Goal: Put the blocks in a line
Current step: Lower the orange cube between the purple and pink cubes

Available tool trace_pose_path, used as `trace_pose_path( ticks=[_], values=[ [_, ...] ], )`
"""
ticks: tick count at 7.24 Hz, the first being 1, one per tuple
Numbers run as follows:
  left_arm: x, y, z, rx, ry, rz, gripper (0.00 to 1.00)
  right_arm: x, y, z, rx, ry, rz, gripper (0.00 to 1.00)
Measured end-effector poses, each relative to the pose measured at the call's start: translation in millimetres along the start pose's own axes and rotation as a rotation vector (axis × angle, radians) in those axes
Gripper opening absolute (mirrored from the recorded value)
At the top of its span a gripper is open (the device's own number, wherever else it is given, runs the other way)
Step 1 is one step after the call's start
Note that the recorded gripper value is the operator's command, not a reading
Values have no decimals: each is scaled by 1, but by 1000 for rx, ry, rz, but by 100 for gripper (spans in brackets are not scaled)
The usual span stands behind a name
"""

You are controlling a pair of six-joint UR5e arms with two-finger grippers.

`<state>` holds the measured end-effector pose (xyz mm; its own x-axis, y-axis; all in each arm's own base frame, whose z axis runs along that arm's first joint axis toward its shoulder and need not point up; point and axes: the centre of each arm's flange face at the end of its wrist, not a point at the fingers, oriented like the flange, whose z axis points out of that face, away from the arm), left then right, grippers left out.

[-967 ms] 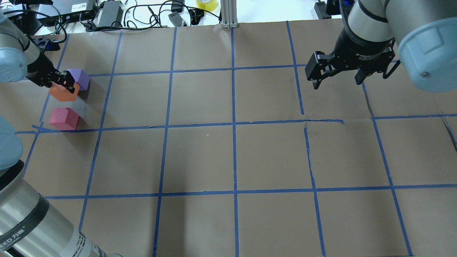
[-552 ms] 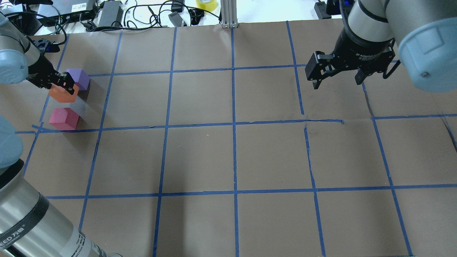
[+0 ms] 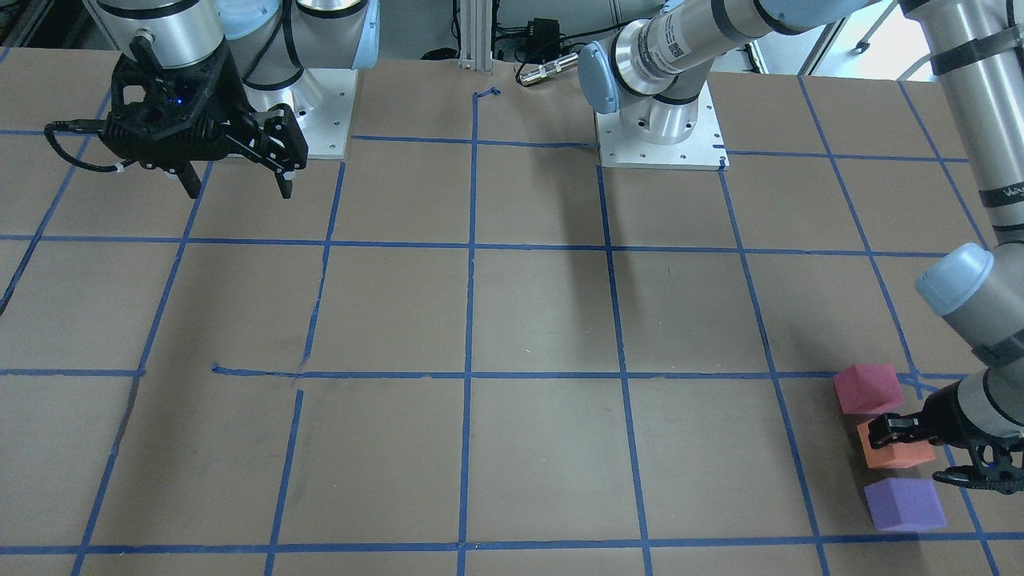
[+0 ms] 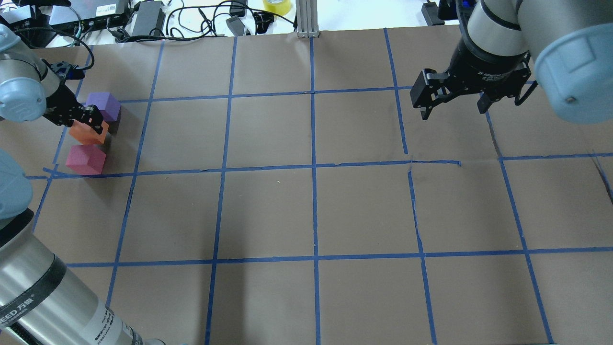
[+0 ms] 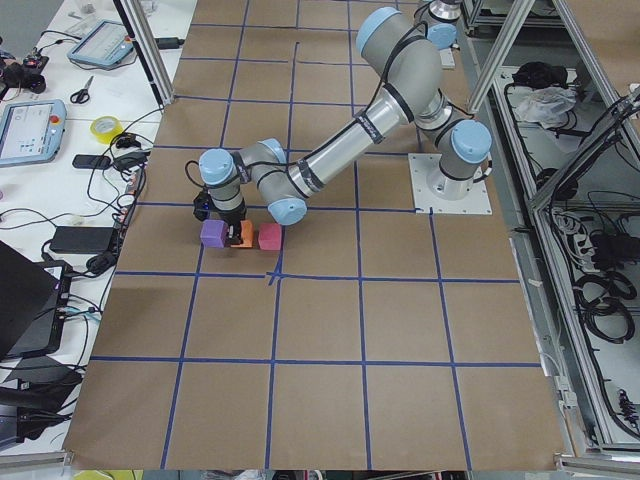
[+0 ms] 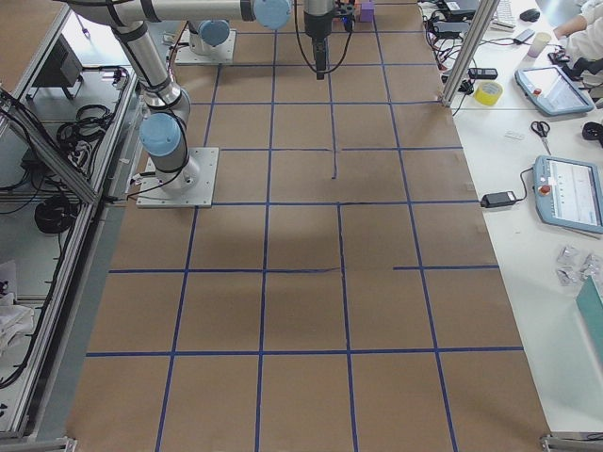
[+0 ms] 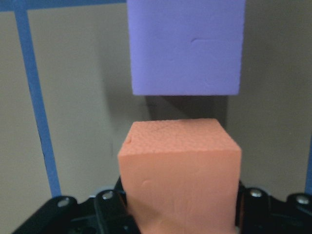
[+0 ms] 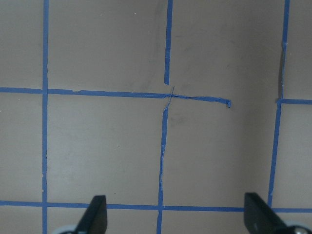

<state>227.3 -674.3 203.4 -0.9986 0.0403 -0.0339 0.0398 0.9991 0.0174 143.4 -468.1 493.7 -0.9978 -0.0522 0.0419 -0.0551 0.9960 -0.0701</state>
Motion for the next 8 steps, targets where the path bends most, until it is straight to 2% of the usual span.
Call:
trace_pose_path(
  ticks=[6, 7, 8],
  values=[
    [2, 1, 11, -2, 15, 2, 0, 0, 0, 0, 0, 6, -1, 100],
    [3, 1, 12, -2, 17, 3, 61, 1, 0, 0, 0, 6, 0, 100],
    [3, 2, 13, -6, 18, 4, 100, 1, 0, 0, 0, 6, -1, 100]
  ],
)
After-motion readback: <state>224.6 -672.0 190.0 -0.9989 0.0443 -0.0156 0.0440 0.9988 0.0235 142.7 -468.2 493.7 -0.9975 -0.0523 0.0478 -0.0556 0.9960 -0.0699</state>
